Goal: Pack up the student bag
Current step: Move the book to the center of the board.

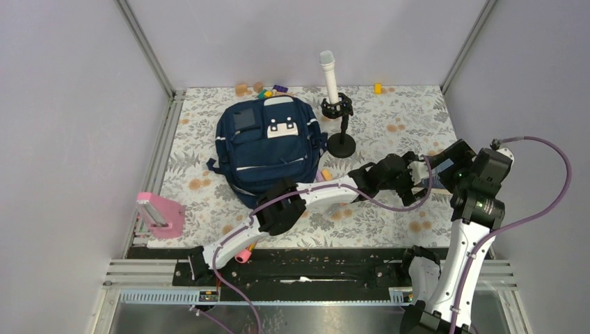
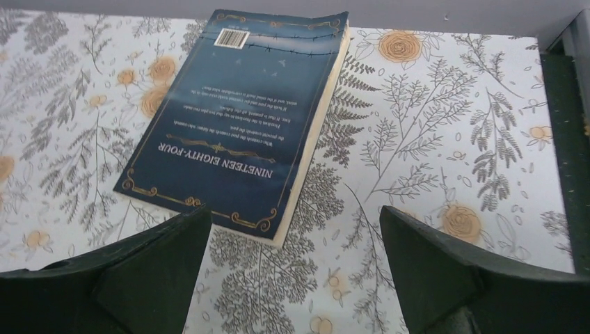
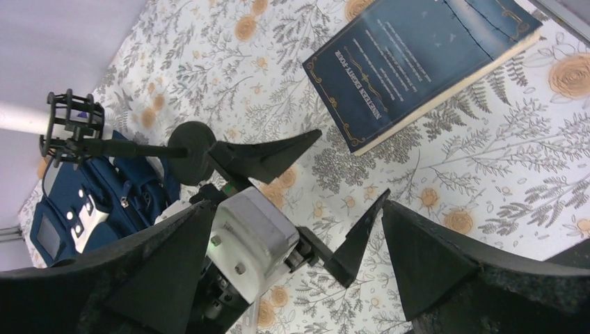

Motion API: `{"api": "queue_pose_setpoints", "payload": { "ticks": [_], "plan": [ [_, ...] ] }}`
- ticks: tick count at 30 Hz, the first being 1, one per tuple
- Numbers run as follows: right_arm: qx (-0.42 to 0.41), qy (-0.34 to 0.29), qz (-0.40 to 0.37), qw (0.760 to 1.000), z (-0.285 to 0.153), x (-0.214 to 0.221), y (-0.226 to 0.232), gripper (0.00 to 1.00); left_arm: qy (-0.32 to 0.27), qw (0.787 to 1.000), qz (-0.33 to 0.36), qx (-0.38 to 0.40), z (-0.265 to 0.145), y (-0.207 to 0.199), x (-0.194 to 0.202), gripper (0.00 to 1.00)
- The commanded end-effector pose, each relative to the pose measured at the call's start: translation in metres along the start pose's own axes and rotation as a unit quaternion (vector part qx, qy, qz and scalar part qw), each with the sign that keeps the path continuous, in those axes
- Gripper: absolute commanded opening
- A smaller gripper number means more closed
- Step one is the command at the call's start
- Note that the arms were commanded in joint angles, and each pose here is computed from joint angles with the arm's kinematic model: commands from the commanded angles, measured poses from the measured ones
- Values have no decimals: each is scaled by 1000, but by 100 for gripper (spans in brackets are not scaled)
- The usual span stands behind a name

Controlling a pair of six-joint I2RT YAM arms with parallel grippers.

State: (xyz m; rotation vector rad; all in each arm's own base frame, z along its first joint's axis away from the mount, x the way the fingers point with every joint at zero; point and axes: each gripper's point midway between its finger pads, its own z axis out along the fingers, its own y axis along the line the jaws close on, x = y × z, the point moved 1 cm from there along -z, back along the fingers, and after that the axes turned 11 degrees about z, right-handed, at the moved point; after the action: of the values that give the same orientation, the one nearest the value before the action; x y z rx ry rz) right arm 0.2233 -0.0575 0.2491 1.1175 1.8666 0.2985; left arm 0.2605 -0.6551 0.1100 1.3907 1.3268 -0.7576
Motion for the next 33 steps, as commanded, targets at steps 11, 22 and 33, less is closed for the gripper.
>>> {"api": "queue_pose_setpoints", "payload": {
  "ticks": [11, 22, 33],
  "plan": [
    [-19, -12, 13, 1000, -23, -3, 11, 100, 0, 997, 70, 25, 9, -17, 1, 99],
    [20, -71, 86, 994, 26, -50, 3, 100, -135, 989, 2, -64, -106, -15, -50, 98],
    [321, -26, 9, 947, 152, -74, -132, 100, -198, 973, -101, -61, -189, -5, -88, 99]
  ]
}}
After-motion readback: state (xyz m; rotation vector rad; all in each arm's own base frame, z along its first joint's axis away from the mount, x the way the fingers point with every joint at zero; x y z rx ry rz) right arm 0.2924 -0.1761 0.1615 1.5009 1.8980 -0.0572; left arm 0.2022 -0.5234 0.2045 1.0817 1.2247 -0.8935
